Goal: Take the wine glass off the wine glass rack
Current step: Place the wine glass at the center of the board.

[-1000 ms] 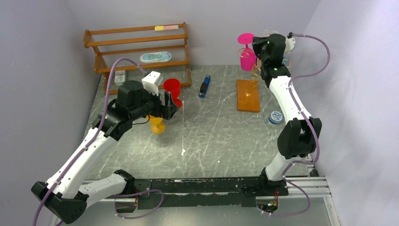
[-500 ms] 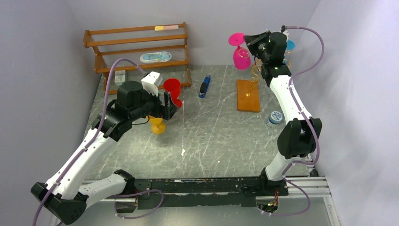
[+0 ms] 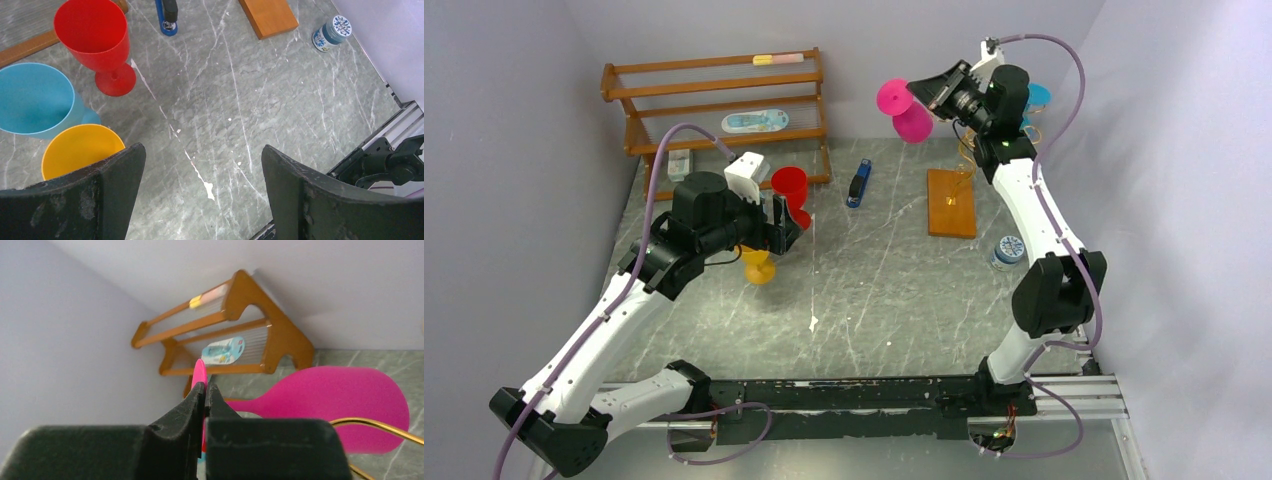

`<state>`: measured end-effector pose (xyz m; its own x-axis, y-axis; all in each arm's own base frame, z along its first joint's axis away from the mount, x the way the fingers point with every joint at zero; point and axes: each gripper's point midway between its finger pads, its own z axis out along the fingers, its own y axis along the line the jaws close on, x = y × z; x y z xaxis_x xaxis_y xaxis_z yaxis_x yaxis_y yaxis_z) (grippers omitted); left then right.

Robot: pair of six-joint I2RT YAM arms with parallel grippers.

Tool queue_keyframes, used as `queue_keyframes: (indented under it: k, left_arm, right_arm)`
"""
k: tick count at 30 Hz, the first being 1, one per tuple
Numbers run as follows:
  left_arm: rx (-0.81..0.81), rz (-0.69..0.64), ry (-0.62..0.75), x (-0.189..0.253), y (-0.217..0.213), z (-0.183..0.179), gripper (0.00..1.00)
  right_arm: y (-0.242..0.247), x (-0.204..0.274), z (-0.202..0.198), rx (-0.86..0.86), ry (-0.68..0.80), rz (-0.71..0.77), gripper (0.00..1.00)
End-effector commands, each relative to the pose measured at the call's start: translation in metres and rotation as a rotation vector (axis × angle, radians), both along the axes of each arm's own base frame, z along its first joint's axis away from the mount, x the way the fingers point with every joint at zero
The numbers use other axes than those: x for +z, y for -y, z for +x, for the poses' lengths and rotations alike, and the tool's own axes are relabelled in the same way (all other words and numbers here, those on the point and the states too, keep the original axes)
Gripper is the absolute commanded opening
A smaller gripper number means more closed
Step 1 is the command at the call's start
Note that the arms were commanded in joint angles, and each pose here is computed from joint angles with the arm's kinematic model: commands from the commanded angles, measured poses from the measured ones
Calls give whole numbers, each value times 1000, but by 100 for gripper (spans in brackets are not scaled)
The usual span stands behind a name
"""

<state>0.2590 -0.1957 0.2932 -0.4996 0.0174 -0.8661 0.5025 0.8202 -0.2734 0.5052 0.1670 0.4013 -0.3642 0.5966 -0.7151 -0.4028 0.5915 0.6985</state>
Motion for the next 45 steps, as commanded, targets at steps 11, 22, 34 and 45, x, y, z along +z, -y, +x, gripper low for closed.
queue_keyframes:
  k: [11,22,34,45]
  left_arm:
    - [-2,-130,46,31,7,-4,90]
    - [-151,-320,65,61,36,-23,94]
    - [-348,-344,0,48,61,-41,76]
    - [-458,-441,7,55,76,-52,33]
  right_arm:
    - [-104,23,-118,477,316,-248,0]
    - [-136,-22,-219,668,291,-189,0]
    - [-138,-31,-268,769,272,-88,0]
    - [-141,-39,-280,826,246,-37,0]
